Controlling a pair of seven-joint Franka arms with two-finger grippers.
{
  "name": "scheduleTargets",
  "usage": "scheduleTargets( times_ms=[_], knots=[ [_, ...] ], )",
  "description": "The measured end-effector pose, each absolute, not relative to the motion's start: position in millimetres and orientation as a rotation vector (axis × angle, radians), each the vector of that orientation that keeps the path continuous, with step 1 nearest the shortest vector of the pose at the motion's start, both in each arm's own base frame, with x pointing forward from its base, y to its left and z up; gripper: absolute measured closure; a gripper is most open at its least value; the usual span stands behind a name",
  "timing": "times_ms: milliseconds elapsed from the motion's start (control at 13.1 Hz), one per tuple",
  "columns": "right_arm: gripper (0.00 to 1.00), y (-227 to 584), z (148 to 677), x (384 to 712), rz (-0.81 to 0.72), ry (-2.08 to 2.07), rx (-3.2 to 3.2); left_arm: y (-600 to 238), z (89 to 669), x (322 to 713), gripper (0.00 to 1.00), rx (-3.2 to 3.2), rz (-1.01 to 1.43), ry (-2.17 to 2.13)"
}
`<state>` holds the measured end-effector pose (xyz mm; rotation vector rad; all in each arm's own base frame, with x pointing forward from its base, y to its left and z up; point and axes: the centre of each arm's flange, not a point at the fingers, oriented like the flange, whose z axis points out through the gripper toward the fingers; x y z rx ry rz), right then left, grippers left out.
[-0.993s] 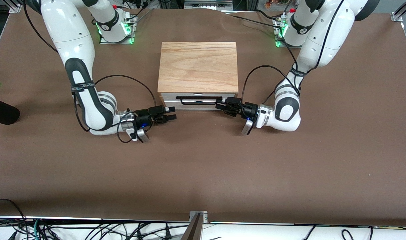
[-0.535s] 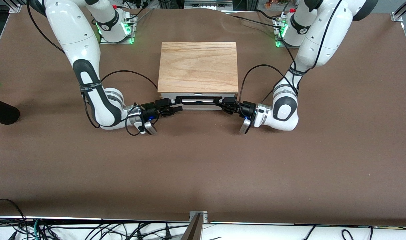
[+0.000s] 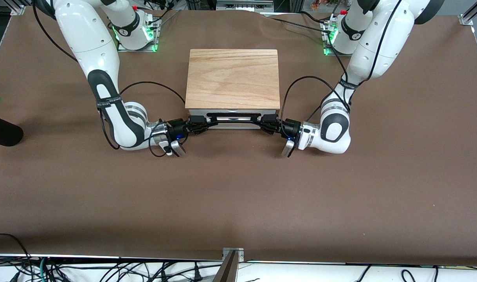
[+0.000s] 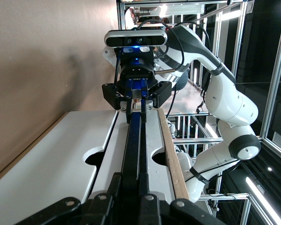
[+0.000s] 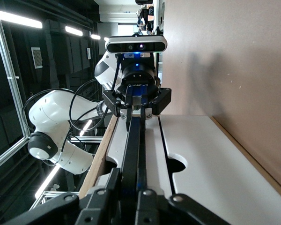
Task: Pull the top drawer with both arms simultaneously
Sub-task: 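Close both grippers on the ends of the black drawer handle, then pull the handle outward with both grippers to slide the drawer open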
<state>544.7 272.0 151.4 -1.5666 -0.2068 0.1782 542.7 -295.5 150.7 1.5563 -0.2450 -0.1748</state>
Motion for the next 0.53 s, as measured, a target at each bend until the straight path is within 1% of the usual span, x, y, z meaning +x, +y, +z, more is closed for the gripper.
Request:
scheduleTargets(
  times_ms=[535],
  knots=[
    [0.83,272.1,153.2,546.8,0.165,-0.206,-1.576,-294.9,151.8,545.3,0.82,1.564,-0.190,-0.225]
  ],
)
